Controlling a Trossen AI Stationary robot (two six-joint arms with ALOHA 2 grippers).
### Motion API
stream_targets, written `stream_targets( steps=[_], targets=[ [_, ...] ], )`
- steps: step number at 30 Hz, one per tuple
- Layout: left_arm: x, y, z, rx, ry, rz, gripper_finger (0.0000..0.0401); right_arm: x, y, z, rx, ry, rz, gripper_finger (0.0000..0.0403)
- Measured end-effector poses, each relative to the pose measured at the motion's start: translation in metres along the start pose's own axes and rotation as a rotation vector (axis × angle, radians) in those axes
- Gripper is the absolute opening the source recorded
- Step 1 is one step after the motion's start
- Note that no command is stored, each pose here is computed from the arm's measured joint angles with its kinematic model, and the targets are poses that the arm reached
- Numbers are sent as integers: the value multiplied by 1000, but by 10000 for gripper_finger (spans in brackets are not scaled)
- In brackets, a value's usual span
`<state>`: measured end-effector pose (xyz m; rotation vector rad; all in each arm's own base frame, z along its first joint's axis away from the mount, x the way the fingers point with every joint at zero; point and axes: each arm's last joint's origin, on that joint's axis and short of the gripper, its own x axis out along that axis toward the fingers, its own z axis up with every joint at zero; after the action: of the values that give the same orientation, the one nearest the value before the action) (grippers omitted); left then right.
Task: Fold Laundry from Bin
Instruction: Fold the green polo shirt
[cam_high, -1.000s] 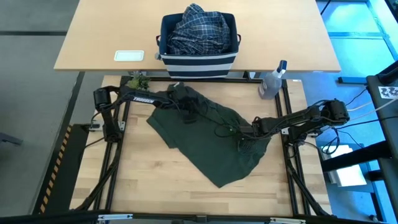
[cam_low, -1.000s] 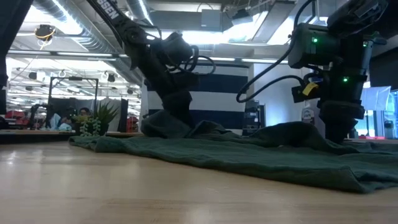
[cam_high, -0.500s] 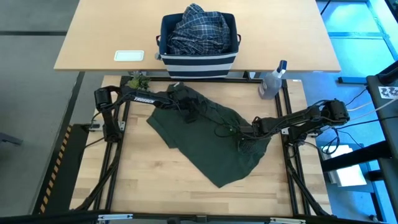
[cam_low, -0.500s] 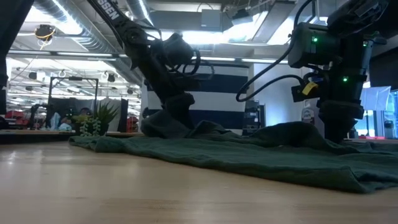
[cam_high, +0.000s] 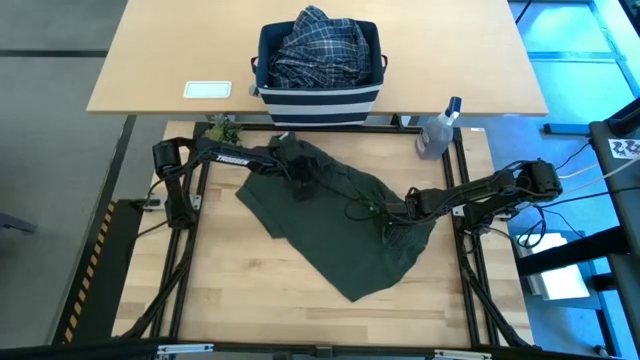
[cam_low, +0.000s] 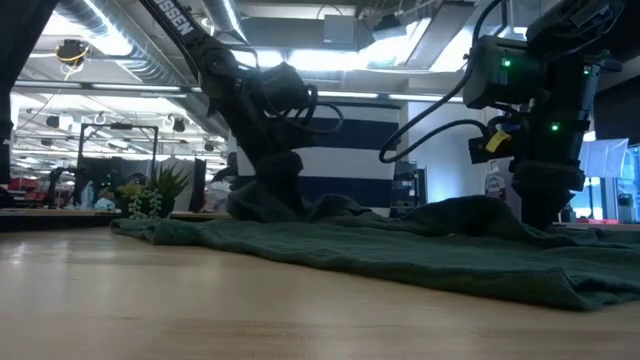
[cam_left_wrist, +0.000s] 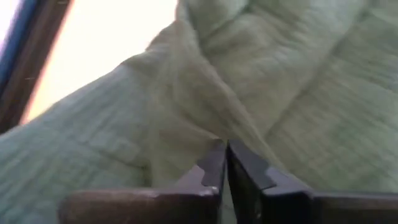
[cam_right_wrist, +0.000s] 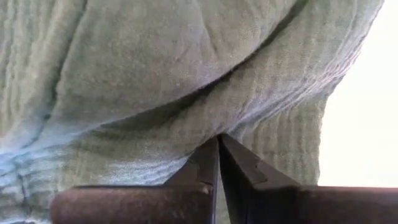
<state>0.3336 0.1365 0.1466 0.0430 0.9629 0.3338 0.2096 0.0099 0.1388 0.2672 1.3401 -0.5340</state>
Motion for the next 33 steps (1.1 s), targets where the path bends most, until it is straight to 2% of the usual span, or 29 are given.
stream_targets(
  steps=[4, 9, 13, 17, 20, 25, 27, 31, 33],
  targets=[
    [-1, -3, -7, 44, 59, -96, 1, 0, -1, -1, -21, 12, -8, 17],
    [-10, -9, -29, 104, 287, -204, 1, 0, -2, -3, -28, 36, -24, 17],
    [-17, -9, -39, 100, 426, -169, 1, 0, -2, -3, -27, 27, -31, 17],
    [-24, -12, -40, 129, 456, -137, 0, 0, -3, -3, -27, 20, -41, 17],
    [-38, -14, -34, 163, 426, -86, 0, 0, -3, -3, -25, 20, -41, 17],
    [-68, -16, -18, 190, 294, -62, 0, 0, -3, -3, -25, 27, -36, 17],
    [-81, -17, -11, 172, 221, -47, 0, 0, -3, -4, -26, 35, -41, 17],
    [-93, -17, 9, 54, 13, -10, 3, 0, -3, -3, -24, 26, -40, 17],
    [-93, -19, 16, 60, -56, -14, 11, 0, -2, -2, -21, 11, -40, 17]
  ],
)
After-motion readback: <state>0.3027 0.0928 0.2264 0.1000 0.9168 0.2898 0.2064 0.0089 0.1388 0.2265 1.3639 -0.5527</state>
